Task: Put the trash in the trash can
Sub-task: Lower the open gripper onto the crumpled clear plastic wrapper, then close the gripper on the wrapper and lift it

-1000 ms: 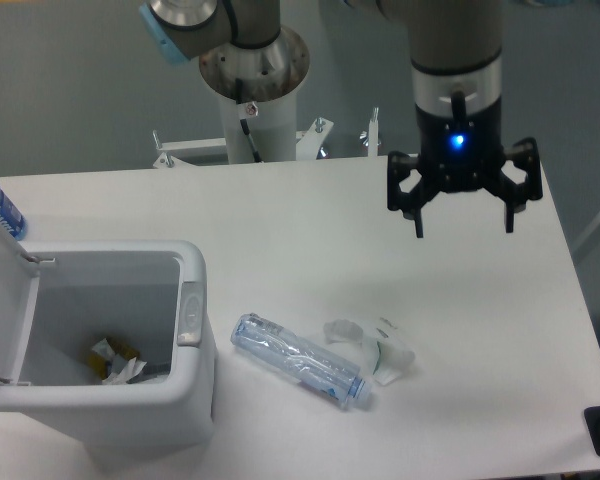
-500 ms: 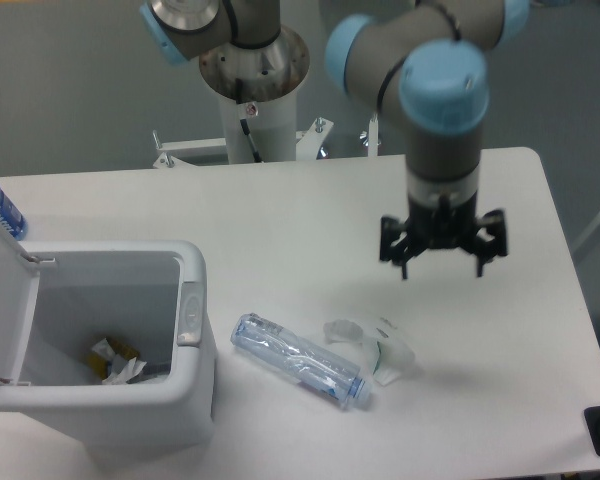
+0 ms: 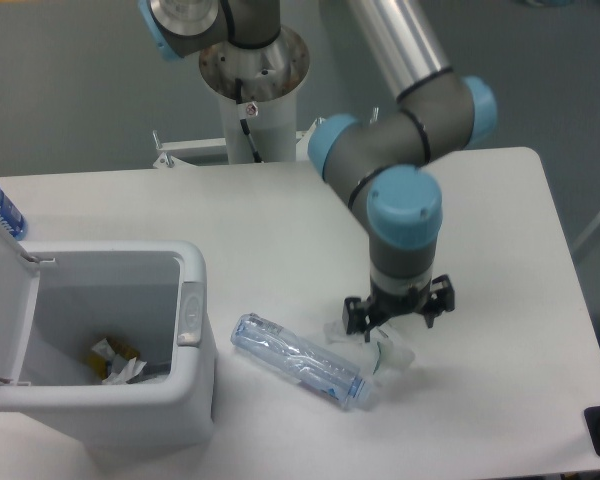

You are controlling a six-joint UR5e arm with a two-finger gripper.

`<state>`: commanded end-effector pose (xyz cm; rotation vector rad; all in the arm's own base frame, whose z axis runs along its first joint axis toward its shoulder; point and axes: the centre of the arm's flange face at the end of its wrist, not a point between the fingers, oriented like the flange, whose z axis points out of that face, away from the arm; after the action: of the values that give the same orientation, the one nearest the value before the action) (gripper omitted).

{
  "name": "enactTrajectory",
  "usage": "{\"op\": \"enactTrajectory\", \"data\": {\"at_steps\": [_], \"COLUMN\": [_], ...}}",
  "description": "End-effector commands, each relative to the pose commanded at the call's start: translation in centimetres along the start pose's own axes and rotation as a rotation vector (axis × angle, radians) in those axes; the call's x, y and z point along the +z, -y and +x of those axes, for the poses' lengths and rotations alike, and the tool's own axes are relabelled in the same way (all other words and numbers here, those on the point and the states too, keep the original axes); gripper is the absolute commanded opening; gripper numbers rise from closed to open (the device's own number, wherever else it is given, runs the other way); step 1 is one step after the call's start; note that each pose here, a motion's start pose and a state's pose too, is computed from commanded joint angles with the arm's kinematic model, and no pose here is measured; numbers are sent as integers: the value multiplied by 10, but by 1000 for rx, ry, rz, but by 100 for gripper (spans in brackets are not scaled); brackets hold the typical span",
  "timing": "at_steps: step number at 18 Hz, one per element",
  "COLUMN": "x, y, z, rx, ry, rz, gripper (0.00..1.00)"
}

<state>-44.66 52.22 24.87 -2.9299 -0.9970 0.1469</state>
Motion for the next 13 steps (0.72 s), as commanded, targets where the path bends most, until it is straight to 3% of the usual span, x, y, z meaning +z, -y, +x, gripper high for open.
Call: {"op": "enactTrajectory", "data": {"at_steps": [4,5,7,10,11,13], "x": [14,15,13,6,2,-2], "y": [-5,-6,-9,-10,-11,-10], "z": [2,2,3,3,3,2], "rx": [3,1,6,14,17,17], "ry": [-4,-4,-4,-4,-5,-2], "rz": [-16,-18,-18,-12,-8,-1], "gripper": [100,87,49,5,0,0]}}
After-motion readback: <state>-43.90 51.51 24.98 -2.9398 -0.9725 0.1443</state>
